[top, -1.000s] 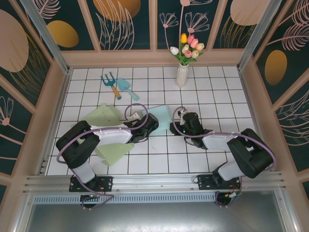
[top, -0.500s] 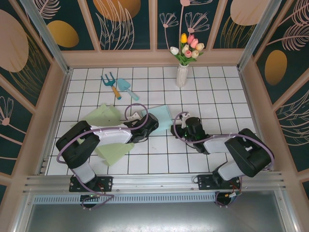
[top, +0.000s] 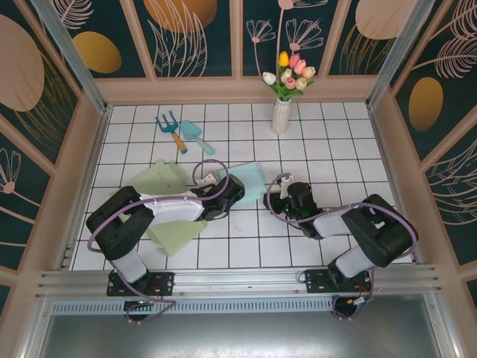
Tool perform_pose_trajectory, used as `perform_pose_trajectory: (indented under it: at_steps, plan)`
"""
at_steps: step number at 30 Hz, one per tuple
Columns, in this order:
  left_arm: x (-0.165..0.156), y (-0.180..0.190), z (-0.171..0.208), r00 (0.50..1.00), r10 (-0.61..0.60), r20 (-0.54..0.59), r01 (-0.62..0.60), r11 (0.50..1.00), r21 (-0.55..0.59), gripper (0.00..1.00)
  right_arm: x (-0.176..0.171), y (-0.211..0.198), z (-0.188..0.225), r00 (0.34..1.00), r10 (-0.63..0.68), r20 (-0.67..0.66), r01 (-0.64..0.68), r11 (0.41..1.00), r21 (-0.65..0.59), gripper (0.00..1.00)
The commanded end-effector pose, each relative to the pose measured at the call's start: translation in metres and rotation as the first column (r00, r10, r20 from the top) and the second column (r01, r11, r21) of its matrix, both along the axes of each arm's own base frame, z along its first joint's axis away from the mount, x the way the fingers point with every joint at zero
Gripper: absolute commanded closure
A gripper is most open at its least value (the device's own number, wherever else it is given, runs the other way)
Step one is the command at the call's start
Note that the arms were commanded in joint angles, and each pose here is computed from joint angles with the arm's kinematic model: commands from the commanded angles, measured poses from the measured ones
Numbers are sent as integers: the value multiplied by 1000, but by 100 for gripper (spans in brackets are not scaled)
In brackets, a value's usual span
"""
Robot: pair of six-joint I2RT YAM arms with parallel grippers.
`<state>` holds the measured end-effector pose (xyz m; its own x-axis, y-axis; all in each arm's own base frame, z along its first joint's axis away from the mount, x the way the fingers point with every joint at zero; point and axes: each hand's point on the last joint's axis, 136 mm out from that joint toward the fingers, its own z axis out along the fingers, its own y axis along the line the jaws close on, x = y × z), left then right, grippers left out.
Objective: Fold the paper box
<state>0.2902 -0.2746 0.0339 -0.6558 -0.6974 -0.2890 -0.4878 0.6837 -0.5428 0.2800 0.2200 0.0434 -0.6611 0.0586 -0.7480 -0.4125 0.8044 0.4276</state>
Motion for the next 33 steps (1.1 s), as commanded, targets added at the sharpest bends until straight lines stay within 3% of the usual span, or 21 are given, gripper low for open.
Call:
perform_pose_trajectory:
  at_steps: [1,22,33]
  plan:
    - [-43,57,-58,976,10,-217,47,966,255,45,-7,8,9,998,61,22,-62,997,37,76]
    - [-43,60,-54,976,8,-216,50,963,263,44,-4,13,6,996,88,25,-89,995,34,76]
    - [-46,57,-58,973,-20,-232,81,963,258,44,-3,3,8,987,95,126,-100,994,34,76]
